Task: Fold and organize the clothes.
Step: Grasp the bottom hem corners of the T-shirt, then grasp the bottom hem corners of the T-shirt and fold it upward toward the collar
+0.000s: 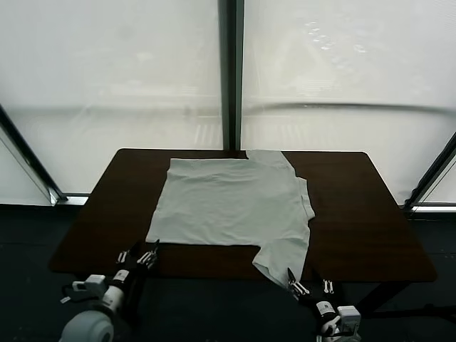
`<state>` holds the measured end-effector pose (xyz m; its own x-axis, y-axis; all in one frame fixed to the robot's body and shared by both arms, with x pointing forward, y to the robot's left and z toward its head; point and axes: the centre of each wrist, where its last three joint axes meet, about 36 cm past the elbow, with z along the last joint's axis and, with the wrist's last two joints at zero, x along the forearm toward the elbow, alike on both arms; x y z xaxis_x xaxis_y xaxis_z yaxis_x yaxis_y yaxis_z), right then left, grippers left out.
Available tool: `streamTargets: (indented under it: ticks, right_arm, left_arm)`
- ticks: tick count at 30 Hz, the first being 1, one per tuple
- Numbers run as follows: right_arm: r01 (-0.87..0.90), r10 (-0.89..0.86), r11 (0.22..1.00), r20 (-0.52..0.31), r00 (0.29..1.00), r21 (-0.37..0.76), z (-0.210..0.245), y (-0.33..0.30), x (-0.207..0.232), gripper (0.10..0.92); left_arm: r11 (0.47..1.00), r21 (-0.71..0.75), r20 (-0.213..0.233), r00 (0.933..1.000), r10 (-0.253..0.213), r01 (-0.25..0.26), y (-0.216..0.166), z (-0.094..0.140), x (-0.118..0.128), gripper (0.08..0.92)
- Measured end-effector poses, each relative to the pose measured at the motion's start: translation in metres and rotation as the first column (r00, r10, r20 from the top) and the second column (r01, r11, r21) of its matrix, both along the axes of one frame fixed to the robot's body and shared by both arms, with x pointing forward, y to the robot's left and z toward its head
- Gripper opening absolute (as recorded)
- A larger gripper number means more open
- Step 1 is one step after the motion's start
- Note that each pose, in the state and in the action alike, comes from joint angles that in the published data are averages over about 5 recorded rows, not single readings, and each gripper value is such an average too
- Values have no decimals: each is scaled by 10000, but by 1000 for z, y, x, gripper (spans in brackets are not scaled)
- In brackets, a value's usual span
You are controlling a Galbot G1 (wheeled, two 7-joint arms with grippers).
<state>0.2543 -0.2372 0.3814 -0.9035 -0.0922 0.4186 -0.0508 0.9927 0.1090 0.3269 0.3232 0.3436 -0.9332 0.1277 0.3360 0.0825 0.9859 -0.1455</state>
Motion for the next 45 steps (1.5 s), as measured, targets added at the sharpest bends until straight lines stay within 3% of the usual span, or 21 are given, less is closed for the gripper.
streamTargets:
  ticks: [3, 6, 14, 28, 36, 45]
  right_arm:
    - [-6, 6, 10000, 31, 10000, -9, 1, -1, -1, 140]
    - [-10, 10, 10000, 176, 9998, 7, 3, -3, -3, 140]
    - [-40, 39, 10000, 734, 9973, 16, 20, -12, -19, 140]
    - [-152, 152, 9999, 729, 9972, -2, 49, -12, -50, 140]
    - [-263, 254, 9996, 1186, 9926, 57, 39, -18, -24, 140]
    - [-374, 367, 9993, 1634, 9859, 7, 35, -35, 28, 140]
  left_arm:
    - [10000, -2, -22, 10000, -17, 17, 0, -1, -2, 208]
    - [10000, -15, 2, 10000, -40, 40, -1, 0, -4, 146]
    - [9999, -88, 214, 9997, -96, 98, -2, 10, -10, 148]
    - [9999, 38, 649, 9978, -121, 119, 6, 49, -43, 148]
    - [9999, -126, 574, 9983, -59, 66, 5, 58, -63, 148]
    - [9988, -490, 833, 9965, 122, -81, 4, 62, -47, 148]
